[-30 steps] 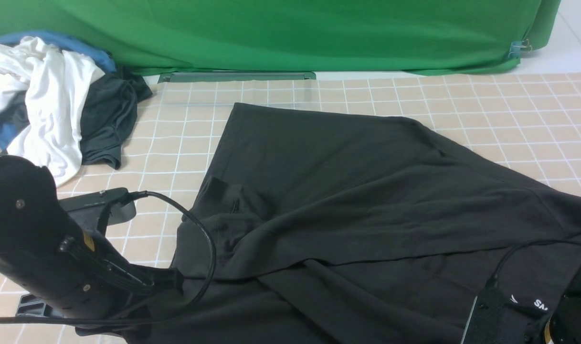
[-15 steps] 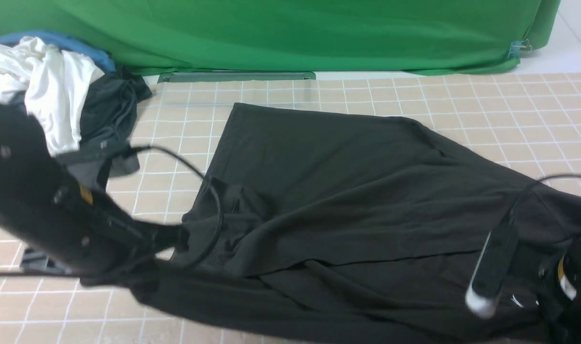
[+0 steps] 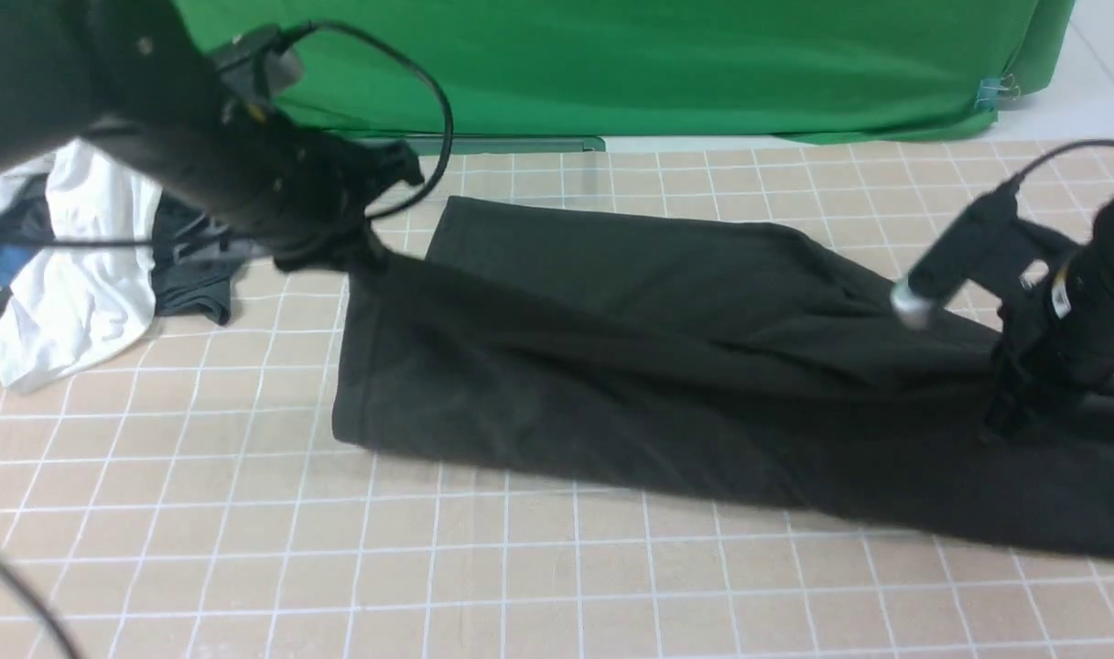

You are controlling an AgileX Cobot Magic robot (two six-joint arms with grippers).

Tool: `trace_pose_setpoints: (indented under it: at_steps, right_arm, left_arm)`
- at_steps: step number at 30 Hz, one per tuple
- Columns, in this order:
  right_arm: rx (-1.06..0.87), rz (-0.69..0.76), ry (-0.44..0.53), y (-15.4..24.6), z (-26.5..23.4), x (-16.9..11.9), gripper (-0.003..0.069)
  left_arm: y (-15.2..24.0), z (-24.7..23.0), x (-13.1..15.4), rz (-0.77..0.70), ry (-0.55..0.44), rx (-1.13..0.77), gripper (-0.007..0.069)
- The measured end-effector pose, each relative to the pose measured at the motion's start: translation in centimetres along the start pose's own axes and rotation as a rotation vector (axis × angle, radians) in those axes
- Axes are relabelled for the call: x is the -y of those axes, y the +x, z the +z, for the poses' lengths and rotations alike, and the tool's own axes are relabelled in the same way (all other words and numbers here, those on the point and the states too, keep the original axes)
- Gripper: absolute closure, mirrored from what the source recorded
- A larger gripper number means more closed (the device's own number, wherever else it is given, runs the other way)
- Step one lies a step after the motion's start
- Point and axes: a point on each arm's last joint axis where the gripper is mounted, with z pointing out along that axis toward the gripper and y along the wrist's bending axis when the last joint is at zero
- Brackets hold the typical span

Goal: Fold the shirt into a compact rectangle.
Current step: 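Fold the black garment in half by bringing its near edge over to the far edge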

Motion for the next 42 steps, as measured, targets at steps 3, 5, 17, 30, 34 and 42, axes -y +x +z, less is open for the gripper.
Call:
trace_pose_setpoints:
  at_steps: [3, 5, 17, 30, 34, 42]
  right_arm:
    - [0.028, 0.027, 0.014, -1.8, 1.4, 1.5, 0.0611]
    - [0.042, 0.046, 0.024, -3.2, 2.4, 2.6, 0.0611]
    - [0.083, 0.170, 0.042, -7.8, 6.9, 5.2, 0.0550]
    - [0.082, 0.337, -0.032, -9.9, 1.4, 6.2, 0.0358]
    - [0.096, 0.355, -0.206, -10.5, 0.8, 4.7, 0.0554]
    - [0.066, 0.394, -0.393, -11.4, 5.1, 2.1, 0.0633]
  left_arm:
    - [-2.3, 2.5, 0.4, -0.009, 0.008, 0.029, 0.0609]
    - [-3.7, 4.4, 0.7, -0.012, 0.015, 0.053, 0.0609]
    - [-7.9, 14.1, -0.4, -0.064, 0.028, 0.100, 0.0609]
    - [-8.4, 15.5, -1.2, -0.169, 0.050, 0.107, 0.0608]
    - [-8.5, 15.5, -1.0, -0.175, 0.061, 0.120, 0.0608]
    - [-8.7, 15.5, -1.0, -0.179, 0.071, 0.144, 0.0608]
